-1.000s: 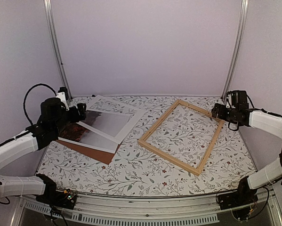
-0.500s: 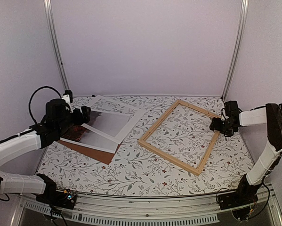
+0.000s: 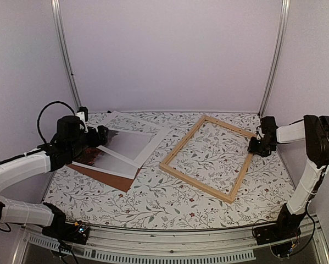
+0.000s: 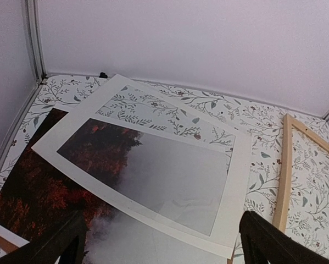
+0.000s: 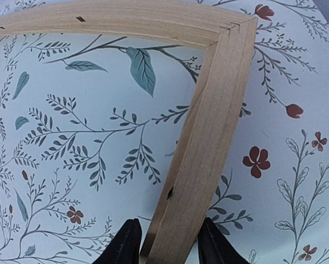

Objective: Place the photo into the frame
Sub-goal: Rotate the frame body at the center of the board, then move the glass panel to the mat board, then move the frame body to the center of the board.

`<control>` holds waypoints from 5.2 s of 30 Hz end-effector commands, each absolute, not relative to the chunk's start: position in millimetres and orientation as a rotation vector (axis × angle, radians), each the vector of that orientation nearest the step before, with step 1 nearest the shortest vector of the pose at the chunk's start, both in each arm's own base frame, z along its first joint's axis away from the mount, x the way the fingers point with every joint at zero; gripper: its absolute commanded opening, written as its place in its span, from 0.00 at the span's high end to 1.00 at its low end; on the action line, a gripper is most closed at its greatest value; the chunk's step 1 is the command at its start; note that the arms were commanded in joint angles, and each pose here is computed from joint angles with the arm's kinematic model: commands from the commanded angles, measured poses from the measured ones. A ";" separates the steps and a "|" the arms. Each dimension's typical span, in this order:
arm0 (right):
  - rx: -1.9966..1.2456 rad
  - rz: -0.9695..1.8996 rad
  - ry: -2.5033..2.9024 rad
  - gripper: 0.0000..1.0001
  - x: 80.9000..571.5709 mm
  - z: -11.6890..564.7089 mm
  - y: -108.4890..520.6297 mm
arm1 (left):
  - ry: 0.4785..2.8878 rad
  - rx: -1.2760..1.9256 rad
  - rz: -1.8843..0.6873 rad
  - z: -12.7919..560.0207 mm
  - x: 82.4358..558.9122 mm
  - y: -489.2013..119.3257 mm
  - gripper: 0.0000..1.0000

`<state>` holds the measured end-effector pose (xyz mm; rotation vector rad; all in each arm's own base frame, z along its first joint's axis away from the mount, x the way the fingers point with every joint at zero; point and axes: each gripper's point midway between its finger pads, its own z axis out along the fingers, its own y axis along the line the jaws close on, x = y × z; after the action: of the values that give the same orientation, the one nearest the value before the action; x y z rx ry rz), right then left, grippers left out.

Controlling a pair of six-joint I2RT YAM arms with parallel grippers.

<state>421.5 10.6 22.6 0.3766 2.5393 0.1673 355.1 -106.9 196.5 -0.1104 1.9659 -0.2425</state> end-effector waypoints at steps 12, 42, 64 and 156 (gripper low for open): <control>0.098 0.165 2.615 0.86 447.6 26.7 22.5 | 1.971 -0.068 -0.272 204.7 360.4 -119.6 0.00; -0.258 0.246 2.438 0.11 511.8 91.7 80.5 | 2.107 -0.146 -0.154 156.5 359.8 -101.3 0.00; -0.780 0.811 2.193 0.08 431.6 128.0 428.0 | 2.219 -0.052 -0.267 122.1 459.2 -141.7 0.01; -0.838 0.790 2.223 0.08 393.9 111.1 463.2 | 2.420 0.079 -0.202 88.0 330.4 -156.3 0.03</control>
<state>392.3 439.1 129.1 -0.7774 2.2046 0.7945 326.9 -197.3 96.0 0.2646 2.3933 -0.3657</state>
